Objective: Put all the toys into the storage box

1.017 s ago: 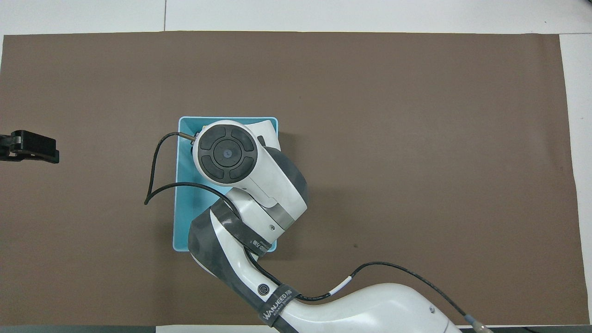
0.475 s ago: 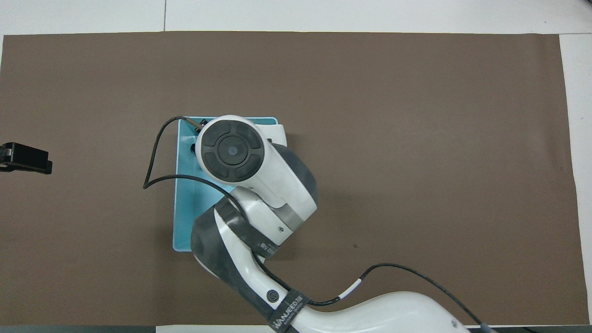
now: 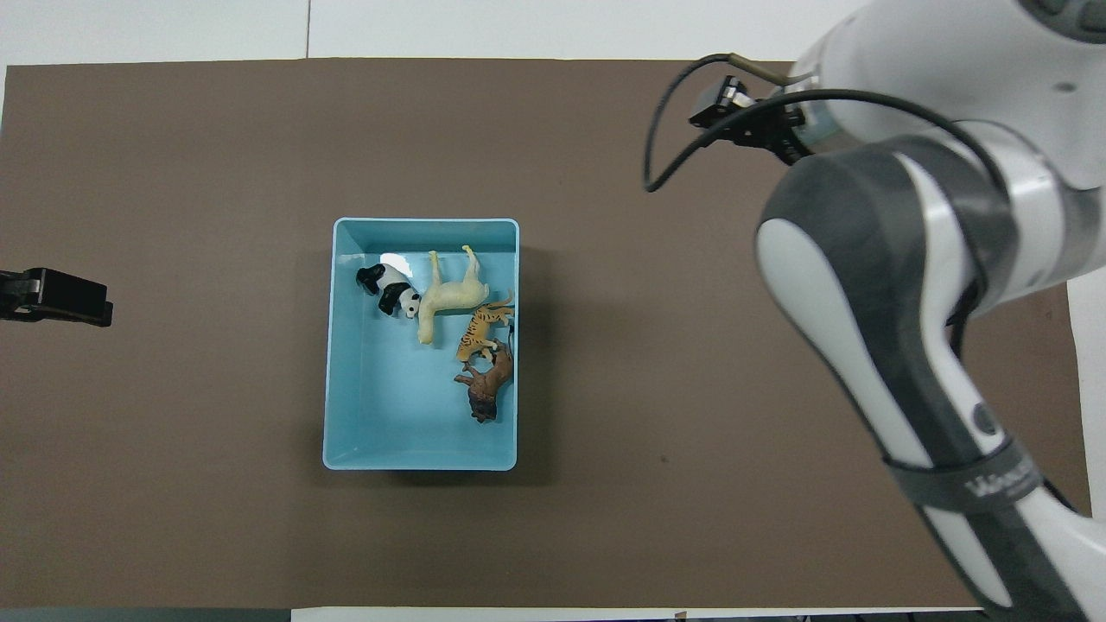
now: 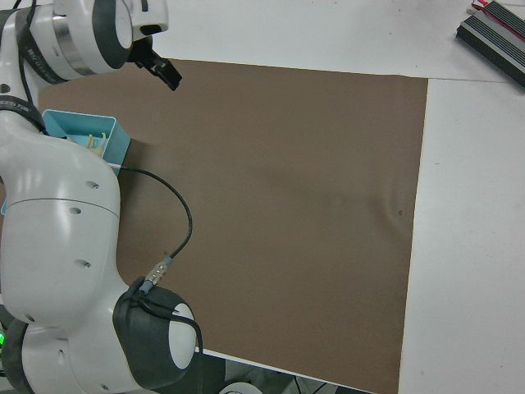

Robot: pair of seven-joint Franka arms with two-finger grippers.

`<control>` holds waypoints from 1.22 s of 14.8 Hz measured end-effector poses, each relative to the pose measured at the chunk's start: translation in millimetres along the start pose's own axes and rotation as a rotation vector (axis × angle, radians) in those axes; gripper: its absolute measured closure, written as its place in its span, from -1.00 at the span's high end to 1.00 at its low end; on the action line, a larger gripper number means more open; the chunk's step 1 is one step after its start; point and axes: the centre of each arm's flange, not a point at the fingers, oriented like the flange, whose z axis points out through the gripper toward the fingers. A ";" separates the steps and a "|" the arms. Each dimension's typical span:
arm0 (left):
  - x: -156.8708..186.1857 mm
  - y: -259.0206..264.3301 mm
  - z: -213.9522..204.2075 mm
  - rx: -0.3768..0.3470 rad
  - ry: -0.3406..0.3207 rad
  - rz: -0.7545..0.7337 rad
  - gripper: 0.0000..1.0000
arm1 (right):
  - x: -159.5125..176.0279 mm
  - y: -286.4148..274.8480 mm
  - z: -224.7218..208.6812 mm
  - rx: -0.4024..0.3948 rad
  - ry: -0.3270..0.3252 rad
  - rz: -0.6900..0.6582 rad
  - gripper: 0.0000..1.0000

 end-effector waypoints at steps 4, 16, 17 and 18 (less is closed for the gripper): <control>0.0 1.1 0.0 -0.013 0.000 0.001 1.00 | 54.8 121.4 32.6 -0.051 -0.068 -0.263 1.00; 0.9 0.1 -0.4 -0.015 0.008 -0.002 1.00 | 13.2 228.3 -74.9 -0.080 -0.171 -0.374 1.00; 1.6 0.1 -1.0 -0.016 0.015 -0.002 1.00 | 6.3 230.5 -85.6 -0.082 -0.171 -0.378 1.00; 2.5 0.1 -1.7 -0.016 0.023 -0.002 1.00 | -0.2 232.3 -94.6 -0.082 -0.172 -0.382 1.00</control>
